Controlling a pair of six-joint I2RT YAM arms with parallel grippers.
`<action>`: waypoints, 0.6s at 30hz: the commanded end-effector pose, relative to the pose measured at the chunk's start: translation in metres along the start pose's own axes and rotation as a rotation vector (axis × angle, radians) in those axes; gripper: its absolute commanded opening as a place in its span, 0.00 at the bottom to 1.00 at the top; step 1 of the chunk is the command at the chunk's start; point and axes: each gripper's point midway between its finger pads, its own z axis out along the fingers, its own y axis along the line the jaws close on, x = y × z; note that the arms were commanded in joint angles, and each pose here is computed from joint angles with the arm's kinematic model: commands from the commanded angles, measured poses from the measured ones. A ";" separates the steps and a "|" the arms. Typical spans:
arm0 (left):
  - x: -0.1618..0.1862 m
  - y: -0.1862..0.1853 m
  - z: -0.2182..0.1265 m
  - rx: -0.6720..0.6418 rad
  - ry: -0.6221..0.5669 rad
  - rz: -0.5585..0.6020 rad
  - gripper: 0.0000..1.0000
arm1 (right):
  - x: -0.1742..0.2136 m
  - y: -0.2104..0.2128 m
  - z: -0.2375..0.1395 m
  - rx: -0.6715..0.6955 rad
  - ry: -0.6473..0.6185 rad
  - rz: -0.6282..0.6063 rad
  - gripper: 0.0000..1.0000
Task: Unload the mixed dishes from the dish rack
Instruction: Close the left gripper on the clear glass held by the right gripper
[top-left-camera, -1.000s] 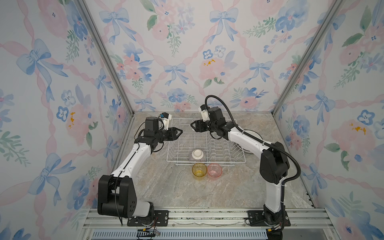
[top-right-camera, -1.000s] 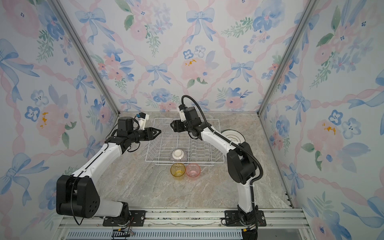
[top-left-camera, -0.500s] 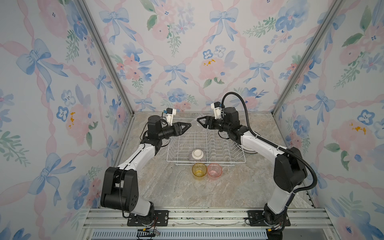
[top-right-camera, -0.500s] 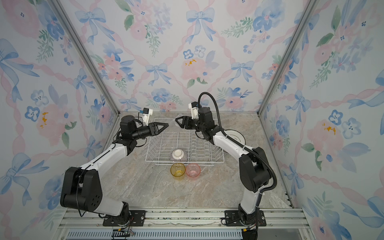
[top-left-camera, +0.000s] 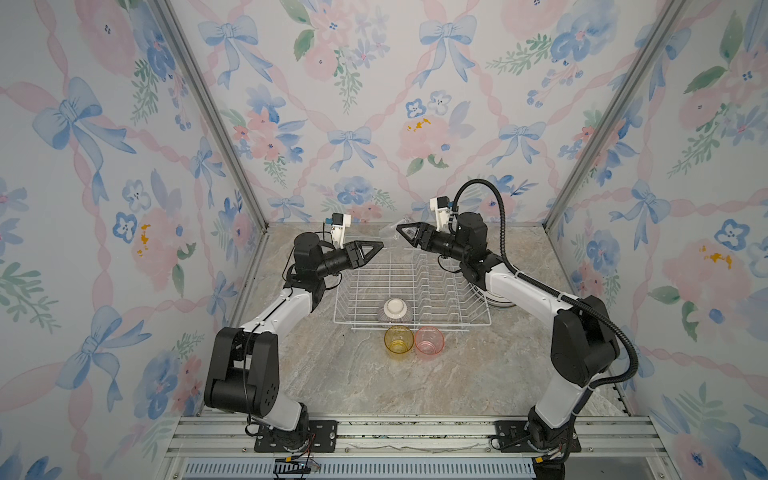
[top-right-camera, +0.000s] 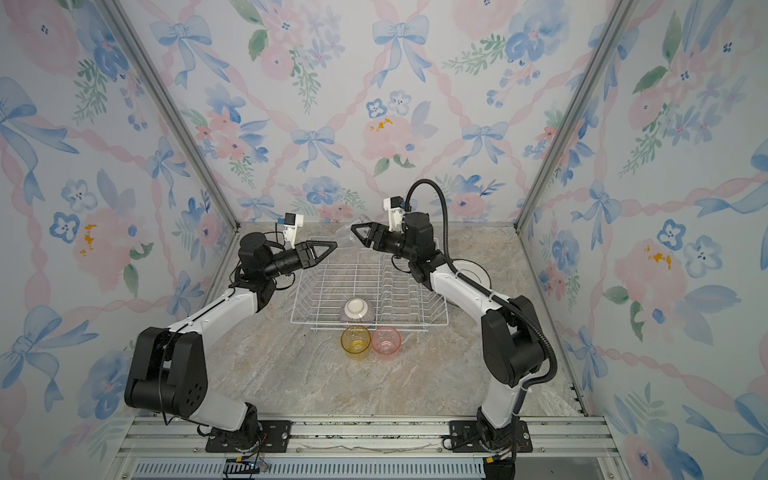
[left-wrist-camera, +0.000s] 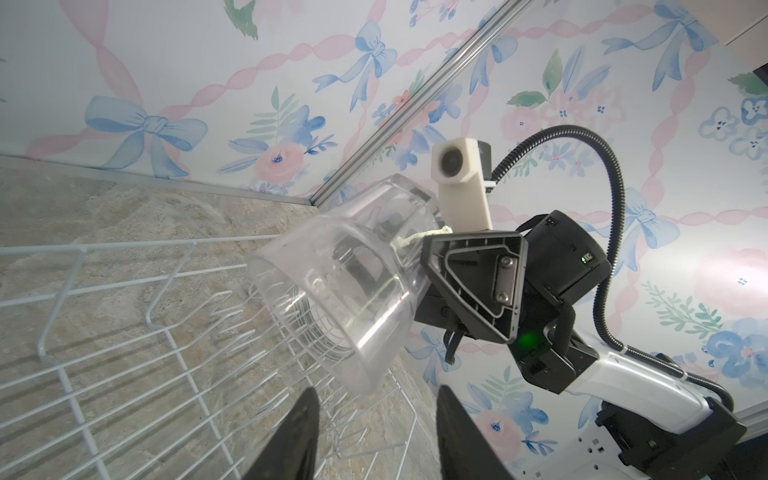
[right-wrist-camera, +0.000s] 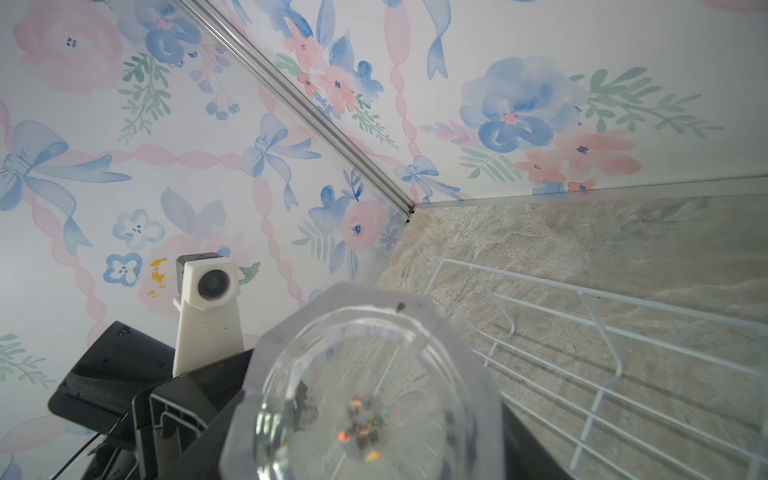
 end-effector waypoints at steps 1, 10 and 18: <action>0.001 -0.003 0.001 0.034 0.000 0.008 0.46 | -0.015 0.026 -0.003 -0.097 -0.047 -0.014 0.28; -0.006 -0.011 0.001 0.076 -0.029 0.018 0.46 | -0.005 0.028 0.009 -0.108 -0.022 -0.005 0.27; -0.008 -0.012 0.003 0.112 -0.044 0.005 0.45 | 0.001 0.040 0.018 -0.160 -0.013 0.020 0.27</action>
